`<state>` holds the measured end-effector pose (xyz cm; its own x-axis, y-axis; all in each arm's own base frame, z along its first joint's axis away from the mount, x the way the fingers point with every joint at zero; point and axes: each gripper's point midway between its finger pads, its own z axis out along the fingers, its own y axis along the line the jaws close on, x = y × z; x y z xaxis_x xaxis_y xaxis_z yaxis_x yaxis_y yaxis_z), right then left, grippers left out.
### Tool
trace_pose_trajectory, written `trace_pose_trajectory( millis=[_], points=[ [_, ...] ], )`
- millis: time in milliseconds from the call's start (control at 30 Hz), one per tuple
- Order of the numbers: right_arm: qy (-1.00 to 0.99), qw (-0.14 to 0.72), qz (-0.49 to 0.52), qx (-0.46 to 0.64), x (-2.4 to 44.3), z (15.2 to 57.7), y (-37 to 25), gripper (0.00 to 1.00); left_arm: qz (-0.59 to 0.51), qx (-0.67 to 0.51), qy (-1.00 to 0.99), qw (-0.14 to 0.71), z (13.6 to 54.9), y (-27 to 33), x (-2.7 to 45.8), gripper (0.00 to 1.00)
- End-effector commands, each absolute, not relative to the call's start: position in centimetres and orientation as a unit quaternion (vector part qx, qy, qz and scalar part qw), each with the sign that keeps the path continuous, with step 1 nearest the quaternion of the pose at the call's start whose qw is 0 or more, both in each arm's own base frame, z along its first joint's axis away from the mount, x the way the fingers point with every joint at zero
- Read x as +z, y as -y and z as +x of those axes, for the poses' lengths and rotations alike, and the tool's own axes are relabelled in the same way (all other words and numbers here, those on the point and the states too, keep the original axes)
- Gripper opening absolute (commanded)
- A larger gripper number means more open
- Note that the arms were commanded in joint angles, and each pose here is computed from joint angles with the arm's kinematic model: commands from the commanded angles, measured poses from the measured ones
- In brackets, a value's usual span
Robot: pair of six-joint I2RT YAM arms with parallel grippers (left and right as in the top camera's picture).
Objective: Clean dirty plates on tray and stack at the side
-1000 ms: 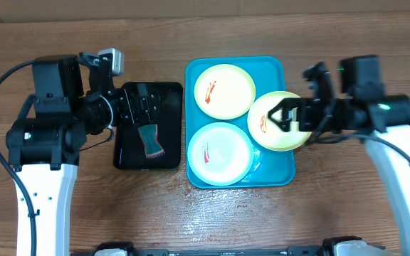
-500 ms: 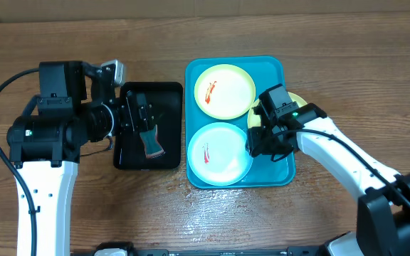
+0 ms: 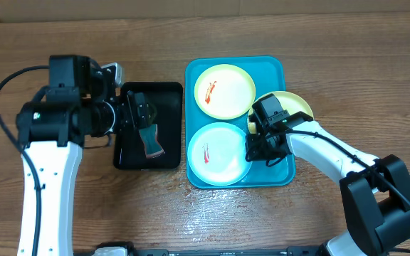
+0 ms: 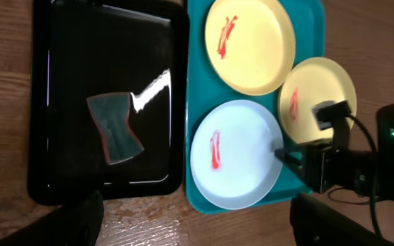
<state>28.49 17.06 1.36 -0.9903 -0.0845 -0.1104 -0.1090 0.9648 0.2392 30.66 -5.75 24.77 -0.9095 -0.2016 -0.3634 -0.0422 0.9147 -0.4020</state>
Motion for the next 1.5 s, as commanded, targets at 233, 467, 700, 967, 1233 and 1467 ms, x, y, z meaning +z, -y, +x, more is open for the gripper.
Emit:
trace_pose_trajectory(
  millis=[233, 467, 700, 967, 1233, 1467],
  points=[
    [-0.994, 0.092, -0.014, 0.062, 1.1, 30.2, -15.0, 0.04, -0.093, -0.095, -0.985, 0.114, 31.1, 5.4, 19.7, 0.72],
    [-0.994, 0.093, -0.015, 0.062, 1.2, 30.2, -15.1, 0.04, -0.171, -0.046, -0.984, 0.018, 31.1, 5.0, 13.7, 0.64],
    [-0.993, 0.094, -0.019, 0.062, 1.2, 30.3, -15.1, 0.04, -0.183, -0.023, -0.981, -0.057, 31.8, 5.1, 7.7, 0.52],
    [-0.993, 0.094, -0.019, 0.062, 1.2, 30.3, -15.1, 0.04, -0.191, 0.003, -0.974, -0.121, 31.8, 4.9, 1.8, 0.50],
    [-0.993, 0.094, -0.018, 0.062, 1.2, 30.3, -15.1, 0.04, -0.194, -0.028, -0.972, -0.129, 32.4, 6.1, 0.4, 0.04],
    [-0.994, 0.104, 0.006, 0.041, 1.2, 30.6, -14.2, 0.04, -0.169, -0.028, -0.978, -0.118, 33.4, 6.0, 3.2, 0.04]
  ],
)
